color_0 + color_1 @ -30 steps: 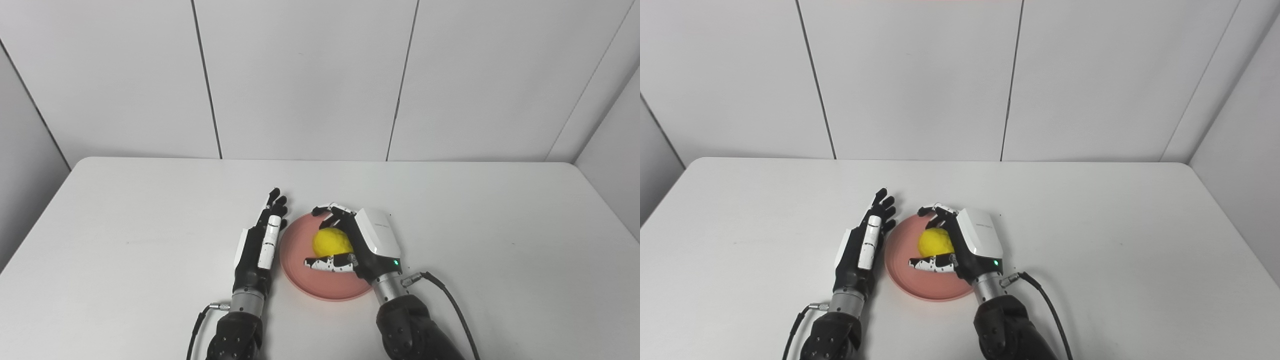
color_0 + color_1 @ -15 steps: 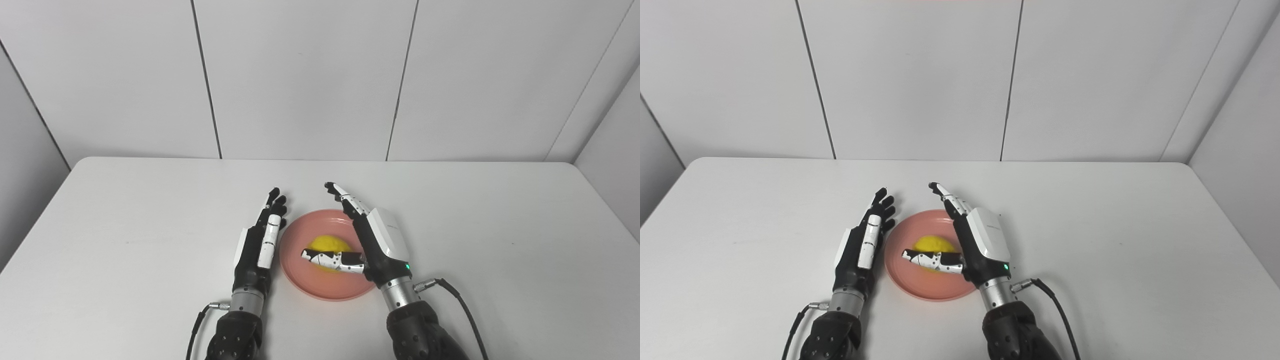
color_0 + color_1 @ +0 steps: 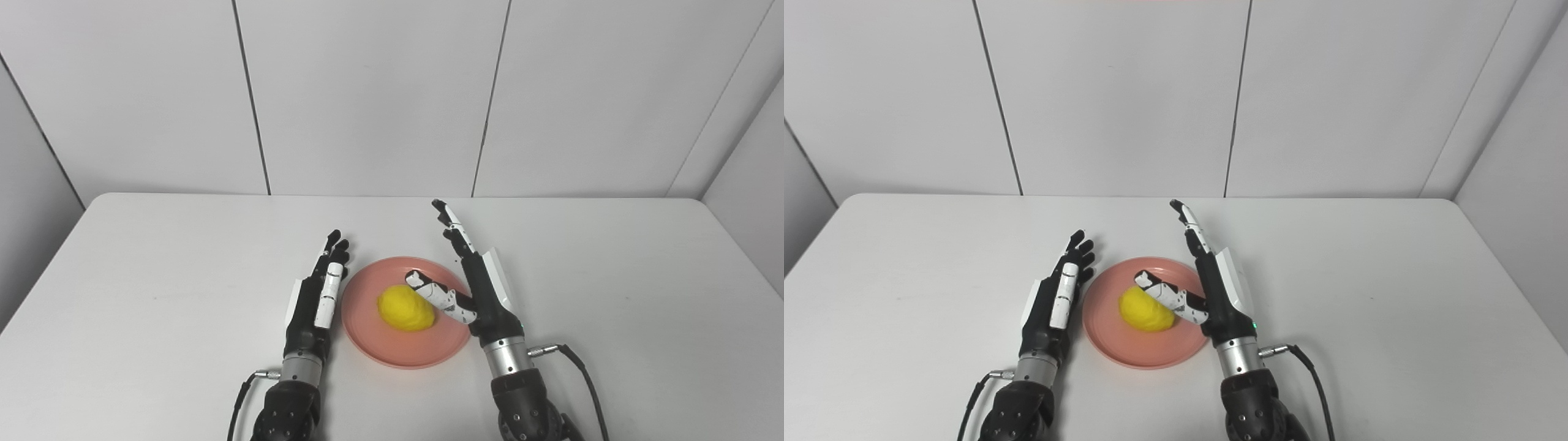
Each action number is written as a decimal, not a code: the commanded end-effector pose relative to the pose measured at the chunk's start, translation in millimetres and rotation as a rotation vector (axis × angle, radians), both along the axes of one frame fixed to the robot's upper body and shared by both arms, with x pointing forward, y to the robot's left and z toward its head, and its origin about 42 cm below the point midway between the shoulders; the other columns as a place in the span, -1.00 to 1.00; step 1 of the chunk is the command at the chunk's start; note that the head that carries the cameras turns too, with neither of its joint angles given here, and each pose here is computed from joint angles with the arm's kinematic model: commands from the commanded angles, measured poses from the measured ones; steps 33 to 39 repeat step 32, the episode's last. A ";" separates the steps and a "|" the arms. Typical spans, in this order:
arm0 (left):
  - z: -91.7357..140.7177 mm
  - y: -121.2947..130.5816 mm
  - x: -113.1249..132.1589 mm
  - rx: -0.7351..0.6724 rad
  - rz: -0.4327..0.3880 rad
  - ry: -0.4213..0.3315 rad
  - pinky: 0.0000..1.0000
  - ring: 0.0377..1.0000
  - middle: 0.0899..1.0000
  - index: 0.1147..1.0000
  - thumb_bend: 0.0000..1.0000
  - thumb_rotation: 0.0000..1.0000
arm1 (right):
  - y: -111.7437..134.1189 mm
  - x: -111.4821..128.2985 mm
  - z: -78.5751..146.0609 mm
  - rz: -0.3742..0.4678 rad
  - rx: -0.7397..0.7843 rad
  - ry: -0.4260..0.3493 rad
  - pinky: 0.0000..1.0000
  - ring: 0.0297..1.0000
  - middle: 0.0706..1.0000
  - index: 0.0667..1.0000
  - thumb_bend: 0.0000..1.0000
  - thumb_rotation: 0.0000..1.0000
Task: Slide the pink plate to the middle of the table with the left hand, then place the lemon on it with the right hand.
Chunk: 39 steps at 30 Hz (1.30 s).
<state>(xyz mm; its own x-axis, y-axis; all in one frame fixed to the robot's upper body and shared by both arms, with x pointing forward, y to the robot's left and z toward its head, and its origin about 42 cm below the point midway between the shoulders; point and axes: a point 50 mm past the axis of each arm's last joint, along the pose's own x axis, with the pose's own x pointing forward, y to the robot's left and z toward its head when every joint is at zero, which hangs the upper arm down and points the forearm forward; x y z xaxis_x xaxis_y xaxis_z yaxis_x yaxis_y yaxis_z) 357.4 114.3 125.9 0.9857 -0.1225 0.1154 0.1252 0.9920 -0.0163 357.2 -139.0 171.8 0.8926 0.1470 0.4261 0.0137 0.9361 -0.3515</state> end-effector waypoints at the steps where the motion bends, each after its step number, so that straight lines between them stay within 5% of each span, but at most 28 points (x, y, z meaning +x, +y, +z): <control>1: -3.2 3.9 -0.3 0.018 0.019 -0.014 0.81 0.84 0.83 0.80 0.18 1.00 | -5.7 3.0 16.7 -0.013 0.062 -0.045 0.84 0.90 0.92 0.88 0.40 0.88; 9: -3.6 4.2 0.9 -0.013 -0.003 -0.009 0.88 0.89 0.88 0.87 0.14 1.00 | -31.2 9.2 -0.3 -0.102 0.141 0.031 0.86 0.92 0.90 0.86 0.30 0.93; 19: -5.4 6.4 0.9 0.027 0.048 -0.013 0.82 0.82 0.80 0.77 0.19 1.00 | -38.7 13.3 -17.6 -0.056 0.280 0.136 0.89 0.92 0.91 0.89 0.46 1.00; 26: -4.0 8.4 2.4 0.006 0.026 -0.021 0.89 0.90 0.89 0.88 0.15 1.00 | -32.5 9.2 -27.2 -0.035 0.465 0.188 0.82 0.86 0.82 0.77 0.52 0.78; 39: -5.2 9.6 2.3 0.028 0.055 -0.021 0.83 0.86 0.84 0.83 0.18 1.00 | -28.5 5.9 -30.1 -0.012 0.483 0.212 0.81 0.86 0.81 0.78 0.55 0.76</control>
